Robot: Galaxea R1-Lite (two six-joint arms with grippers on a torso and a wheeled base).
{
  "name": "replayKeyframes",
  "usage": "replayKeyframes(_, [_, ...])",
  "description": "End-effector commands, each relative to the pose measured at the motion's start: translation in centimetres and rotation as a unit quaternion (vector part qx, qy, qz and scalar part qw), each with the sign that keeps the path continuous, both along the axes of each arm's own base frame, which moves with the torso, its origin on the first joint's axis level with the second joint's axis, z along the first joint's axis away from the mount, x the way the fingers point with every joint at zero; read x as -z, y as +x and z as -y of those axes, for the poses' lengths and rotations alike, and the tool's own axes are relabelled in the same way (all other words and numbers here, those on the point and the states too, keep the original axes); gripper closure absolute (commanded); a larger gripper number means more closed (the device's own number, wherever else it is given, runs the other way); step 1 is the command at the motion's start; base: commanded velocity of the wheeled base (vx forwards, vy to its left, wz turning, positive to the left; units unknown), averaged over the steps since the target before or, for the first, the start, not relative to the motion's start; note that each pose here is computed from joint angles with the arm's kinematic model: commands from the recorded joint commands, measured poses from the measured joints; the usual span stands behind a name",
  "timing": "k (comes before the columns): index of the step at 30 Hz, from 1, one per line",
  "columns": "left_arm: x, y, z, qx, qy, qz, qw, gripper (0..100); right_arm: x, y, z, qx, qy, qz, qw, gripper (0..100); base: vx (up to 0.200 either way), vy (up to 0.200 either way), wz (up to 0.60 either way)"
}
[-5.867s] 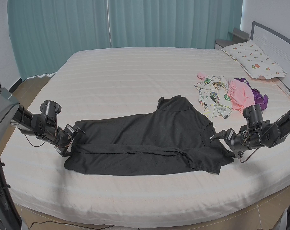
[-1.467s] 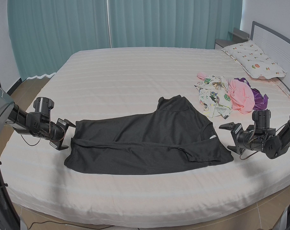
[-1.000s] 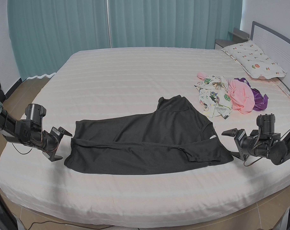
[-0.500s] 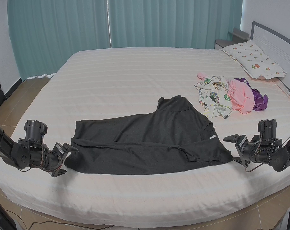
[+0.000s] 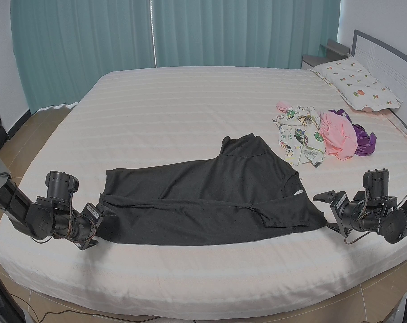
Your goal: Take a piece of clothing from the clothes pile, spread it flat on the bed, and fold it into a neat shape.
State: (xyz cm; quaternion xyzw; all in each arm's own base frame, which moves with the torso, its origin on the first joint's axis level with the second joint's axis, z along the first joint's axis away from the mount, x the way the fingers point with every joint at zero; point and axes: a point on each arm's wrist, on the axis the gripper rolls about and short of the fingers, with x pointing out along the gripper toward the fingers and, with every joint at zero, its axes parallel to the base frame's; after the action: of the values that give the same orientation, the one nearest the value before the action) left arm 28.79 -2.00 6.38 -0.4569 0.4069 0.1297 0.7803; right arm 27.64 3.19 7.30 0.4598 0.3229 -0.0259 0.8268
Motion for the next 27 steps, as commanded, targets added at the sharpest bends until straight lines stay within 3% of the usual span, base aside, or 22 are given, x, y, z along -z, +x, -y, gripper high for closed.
replayKeyframes(1, [1.4, 0.7, 0.2, -0.004, 0.006, -0.008, 0.9999, 0, -0.2, -0.1, -0.1, -0.003, 0.001, 0.003, 1.0000, 0, 0.000, 0.000, 0.00])
replayKeyframes(3, [2.0, 1.2, 0.1, -0.011, 0.014, -0.002, 0.9998, 0, -0.2, -0.2, -0.4, -0.007, 0.000, 0.003, 1.0000, 0, 0.000, 0.000, 0.00])
replayKeyframes(4, [2.3, 1.4, 0.1, -0.014, 0.017, 0.001, 0.9998, 100, -0.1, -0.2, -0.5, -0.008, 0.000, 0.001, 1.0000, 0, 0.000, 0.000, 0.00])
replayKeyframes(17, [1.6, 0.2, -0.5, -0.040, 0.011, 0.013, 0.9991, 100, 1.5, -2.0, -1.8, -0.020, -0.007, -0.041, 0.9989, 0, 0.000, 0.000, 0.00])
replayKeyframes(21, [1.3, 0.0, -1.2, -0.051, 0.010, 0.015, 0.9985, 100, 1.8, -1.8, -2.4, -0.015, 0.010, -0.053, 0.9984, 0, 0.000, 0.000, 0.00])
replayKeyframes(27, [0.8, -0.1, -1.8, -0.060, 0.004, 0.023, 0.9980, 100, 3.6, -0.7, -3.5, 0.007, -0.005, -0.072, 0.9973, 0, 0.000, 0.000, 0.00])
